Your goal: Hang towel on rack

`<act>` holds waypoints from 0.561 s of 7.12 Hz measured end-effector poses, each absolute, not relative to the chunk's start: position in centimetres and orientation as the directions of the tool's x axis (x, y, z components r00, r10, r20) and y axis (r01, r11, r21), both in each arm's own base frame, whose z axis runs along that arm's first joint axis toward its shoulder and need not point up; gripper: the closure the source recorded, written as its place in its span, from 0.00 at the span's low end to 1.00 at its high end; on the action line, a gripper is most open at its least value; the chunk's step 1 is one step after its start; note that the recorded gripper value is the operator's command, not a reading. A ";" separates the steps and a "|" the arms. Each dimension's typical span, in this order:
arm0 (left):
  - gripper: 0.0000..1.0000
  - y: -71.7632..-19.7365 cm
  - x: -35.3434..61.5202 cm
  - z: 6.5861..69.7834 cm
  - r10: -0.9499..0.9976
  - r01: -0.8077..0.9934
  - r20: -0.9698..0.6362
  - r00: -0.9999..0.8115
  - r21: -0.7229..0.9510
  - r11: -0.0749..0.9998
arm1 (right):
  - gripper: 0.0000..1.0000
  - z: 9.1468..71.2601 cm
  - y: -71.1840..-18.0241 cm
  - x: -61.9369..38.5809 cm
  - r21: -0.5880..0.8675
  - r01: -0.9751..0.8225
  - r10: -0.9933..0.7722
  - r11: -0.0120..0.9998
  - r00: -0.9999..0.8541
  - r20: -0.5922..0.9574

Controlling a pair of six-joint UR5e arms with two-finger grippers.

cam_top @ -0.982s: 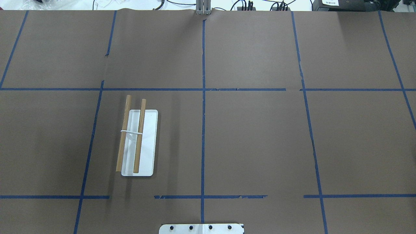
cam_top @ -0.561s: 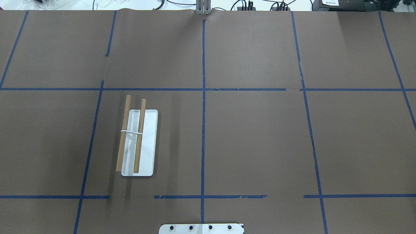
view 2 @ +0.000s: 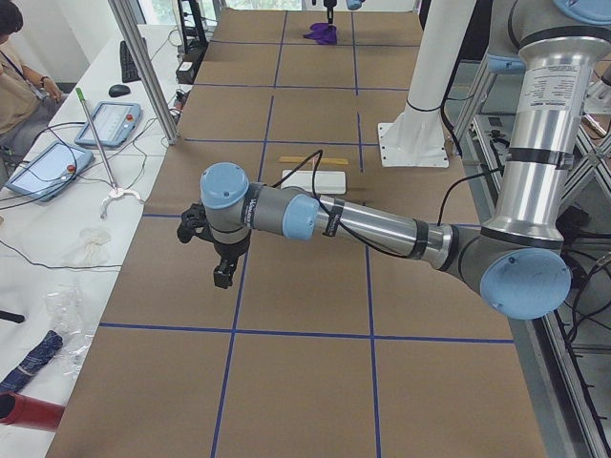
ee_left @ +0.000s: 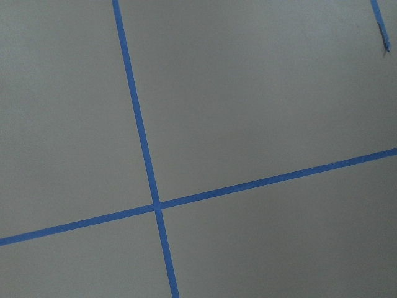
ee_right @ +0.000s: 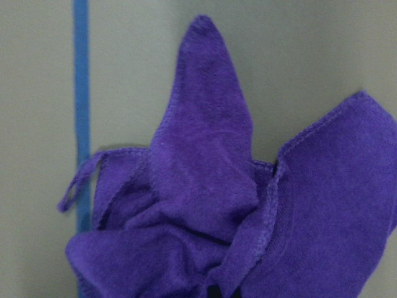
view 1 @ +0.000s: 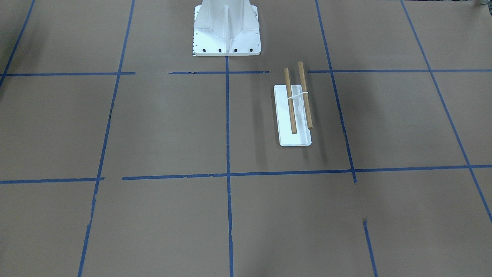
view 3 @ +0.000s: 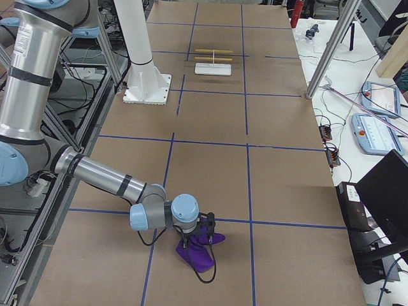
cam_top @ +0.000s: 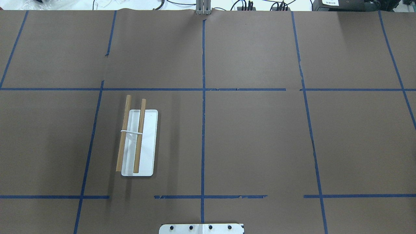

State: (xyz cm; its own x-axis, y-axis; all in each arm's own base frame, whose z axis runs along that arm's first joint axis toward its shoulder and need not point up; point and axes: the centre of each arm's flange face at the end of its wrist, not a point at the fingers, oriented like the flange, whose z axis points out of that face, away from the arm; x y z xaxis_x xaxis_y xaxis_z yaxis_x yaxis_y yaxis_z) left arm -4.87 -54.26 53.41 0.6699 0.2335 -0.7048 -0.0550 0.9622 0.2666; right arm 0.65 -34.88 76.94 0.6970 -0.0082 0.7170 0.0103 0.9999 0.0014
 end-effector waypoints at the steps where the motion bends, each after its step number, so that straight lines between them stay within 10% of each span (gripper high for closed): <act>1: 0.00 -54.3 -4.9 53.2 0.238 -0.056 -0.704 0.669 0.272 0.961 | 1.00 71.2 -36.6 0.0 0.018 -0.060 0.026 0.998 0.662 0.749; 4: 0.00 -55.5 -4.4 50.8 0.198 -0.003 -0.736 0.648 0.257 0.966 | 1.00 51.0 -44.0 -8.1 -0.052 -0.206 0.147 0.977 0.480 0.865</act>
State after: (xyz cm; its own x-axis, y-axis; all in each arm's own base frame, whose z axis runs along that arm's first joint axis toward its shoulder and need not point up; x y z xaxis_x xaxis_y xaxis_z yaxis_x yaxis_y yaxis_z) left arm -4.44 -55.52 50.78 0.6477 0.1979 -0.7358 -0.0034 0.9664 0.2570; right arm -8.08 -44.01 51.02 0.4796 0.1472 0.8650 -0.2057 0.9772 -0.0522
